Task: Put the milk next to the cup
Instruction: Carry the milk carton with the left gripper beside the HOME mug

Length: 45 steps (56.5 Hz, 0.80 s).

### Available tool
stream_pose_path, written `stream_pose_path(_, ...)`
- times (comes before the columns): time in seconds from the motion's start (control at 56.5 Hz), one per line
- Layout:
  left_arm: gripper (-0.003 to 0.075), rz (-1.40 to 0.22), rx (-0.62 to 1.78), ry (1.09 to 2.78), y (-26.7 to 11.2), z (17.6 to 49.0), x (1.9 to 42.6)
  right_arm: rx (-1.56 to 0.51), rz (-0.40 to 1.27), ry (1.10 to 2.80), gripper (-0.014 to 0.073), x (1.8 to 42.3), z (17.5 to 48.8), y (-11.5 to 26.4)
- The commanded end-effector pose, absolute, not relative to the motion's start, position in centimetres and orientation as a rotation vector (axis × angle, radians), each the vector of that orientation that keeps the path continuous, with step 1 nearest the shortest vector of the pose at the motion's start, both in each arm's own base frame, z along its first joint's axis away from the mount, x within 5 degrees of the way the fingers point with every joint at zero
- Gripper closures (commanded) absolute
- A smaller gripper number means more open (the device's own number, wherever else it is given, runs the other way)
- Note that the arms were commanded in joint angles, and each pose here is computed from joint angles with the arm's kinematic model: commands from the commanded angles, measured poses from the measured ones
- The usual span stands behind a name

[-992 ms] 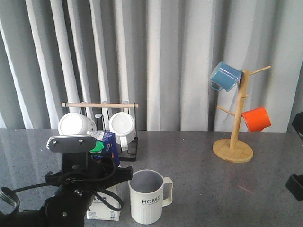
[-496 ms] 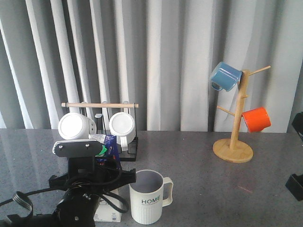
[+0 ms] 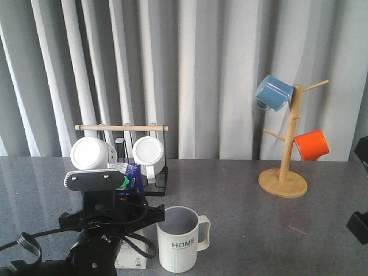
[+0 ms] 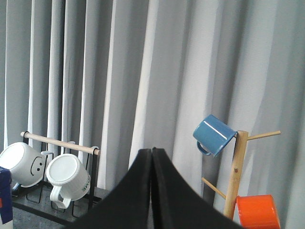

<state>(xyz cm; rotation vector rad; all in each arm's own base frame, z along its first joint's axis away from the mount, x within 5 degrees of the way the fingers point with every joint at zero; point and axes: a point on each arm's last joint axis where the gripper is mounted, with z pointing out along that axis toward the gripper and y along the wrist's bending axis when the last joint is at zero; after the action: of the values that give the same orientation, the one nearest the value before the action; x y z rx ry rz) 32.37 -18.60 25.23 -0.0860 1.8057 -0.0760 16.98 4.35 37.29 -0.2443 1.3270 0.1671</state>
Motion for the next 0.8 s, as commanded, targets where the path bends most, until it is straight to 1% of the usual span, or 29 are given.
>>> stream_pose_path(0.0,0.0724,-0.07,-0.1,1.725,-18.3,27.3,32.3,-0.244,0.166,1.225,0.0603,16.6,38.9,4.3)
stream_pose_path(0.071,0.0714,-0.07,-0.099,1.726,-18.4,27.3,32.3,-0.243,0.167,1.225,0.0603,16.6,38.9,4.3)
stream_pose_path(0.124,0.0692,-0.07,-0.099,1.726,-18.4,27.3,32.3,-0.243,0.168,1.223,0.0603,16.6,38.9,4.3)
stream_pose_path(0.195,0.0627,-0.067,-0.101,1.722,-18.3,27.4,32.3,-0.243,0.167,1.225,0.0603,16.6,38.9,4.3)
stream_pose_path(0.248,0.0554,-0.07,-0.099,1.725,-18.3,27.3,32.3,-0.243,0.167,1.225,0.0603,16.6,38.9,4.3)
stream_pose_path(0.319,0.0411,-0.075,-0.098,1.731,-18.4,27.3,32.2,-0.243,0.167,1.225,0.0603,16.6,38.9,4.3)
stream_pose_path(0.372,0.0274,-0.073,-0.104,1.736,-18.3,27.2,32.2,-0.243,0.167,1.225,0.0603,16.6,38.9,4.3)
stream_pose_path(0.407,0.0199,-0.068,-0.108,1.737,-18.3,27.2,32.2,-0.243,0.167,1.225,0.0603,16.6,38.9,4.3)
stream_pose_path(0.46,0.005,-0.065,-0.112,1.741,-18.3,27.2,32.2,-0.242,0.168,1.225,0.0603,16.6,38.9,4.3)
stream_pose_path(0.496,-0.0018,-0.061,-0.107,1.74,-18.2,27.3,32.2,-0.242,0.168,1.225,0.0603,16.6,38.9,4.3)
stream_pose_path(0.602,-0.0013,-0.058,-0.075,1.723,-18.2,28.3,31.8,-0.242,0.168,1.225,0.0603,16.6,38.9,4.3)
stream_pose_path(0.673,-0.001,-0.076,-0.076,1.697,-17.8,29.6,31.3,-0.242,0.168,1.225,0.0603,16.6,38.9,4.3)
stream_pose_path(0.779,0.002,-0.13,-0.108,1.619,-16.6,33.1,29.7,-0.242,0.168,1.225,0.0603,16.6,38.9,4.3)
